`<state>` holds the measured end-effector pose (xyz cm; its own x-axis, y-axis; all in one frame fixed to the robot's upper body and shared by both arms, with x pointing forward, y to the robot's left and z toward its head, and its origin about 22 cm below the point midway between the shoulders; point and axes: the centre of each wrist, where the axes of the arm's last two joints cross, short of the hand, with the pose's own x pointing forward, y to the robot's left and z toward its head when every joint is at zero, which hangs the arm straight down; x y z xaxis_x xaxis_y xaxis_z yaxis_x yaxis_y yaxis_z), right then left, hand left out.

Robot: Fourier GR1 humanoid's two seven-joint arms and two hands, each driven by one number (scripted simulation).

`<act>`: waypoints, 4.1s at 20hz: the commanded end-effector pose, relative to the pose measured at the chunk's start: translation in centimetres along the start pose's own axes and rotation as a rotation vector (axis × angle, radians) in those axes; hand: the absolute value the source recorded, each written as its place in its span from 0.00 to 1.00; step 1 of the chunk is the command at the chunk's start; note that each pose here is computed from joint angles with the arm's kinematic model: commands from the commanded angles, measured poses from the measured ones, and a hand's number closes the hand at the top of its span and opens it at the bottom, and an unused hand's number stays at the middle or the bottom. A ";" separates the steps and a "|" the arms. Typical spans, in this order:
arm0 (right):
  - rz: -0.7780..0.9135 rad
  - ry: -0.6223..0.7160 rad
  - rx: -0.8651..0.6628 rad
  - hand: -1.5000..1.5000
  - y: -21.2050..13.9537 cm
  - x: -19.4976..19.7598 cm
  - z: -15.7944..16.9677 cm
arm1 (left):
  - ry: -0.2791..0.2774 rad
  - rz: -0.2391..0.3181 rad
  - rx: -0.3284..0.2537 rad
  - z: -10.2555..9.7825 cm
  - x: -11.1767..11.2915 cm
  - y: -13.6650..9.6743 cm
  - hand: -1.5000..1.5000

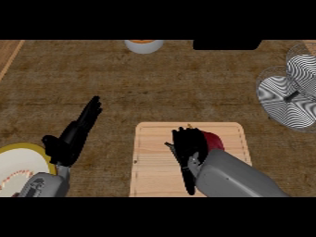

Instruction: Pick the eggplant from the cutting board and place it in the tiered basket

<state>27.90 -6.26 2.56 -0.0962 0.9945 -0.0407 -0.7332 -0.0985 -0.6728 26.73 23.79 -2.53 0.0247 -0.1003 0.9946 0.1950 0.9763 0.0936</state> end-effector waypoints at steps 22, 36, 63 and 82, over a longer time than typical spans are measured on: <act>-0.252 0.300 -0.321 1.00 1.3 -12.5 -1.3 | 0.037 0.010 0.091 1.6 -0.5 1.3 0.50; -0.846 0.510 -1.057 1.00 -2.8 -35.2 11.7 | 0.058 0.010 0.154 3.9 -1.2 2.8 0.50; -1.022 0.474 -1.069 1.00 -17.5 -38.7 17.7 | -0.018 -0.003 -0.057 -0.4 1.0 -2.2 0.50; -1.226 0.273 -0.952 1.00 -21.0 -35.1 6.7 | -0.004 -0.001 -0.002 -1.5 -0.2 -1.5 0.50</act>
<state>40.86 -41.04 23.61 0.4338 0.4907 0.7557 0.4380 0.6181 -0.6528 27.69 22.81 -1.90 0.0113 -0.1022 0.9947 0.2121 0.9724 0.0975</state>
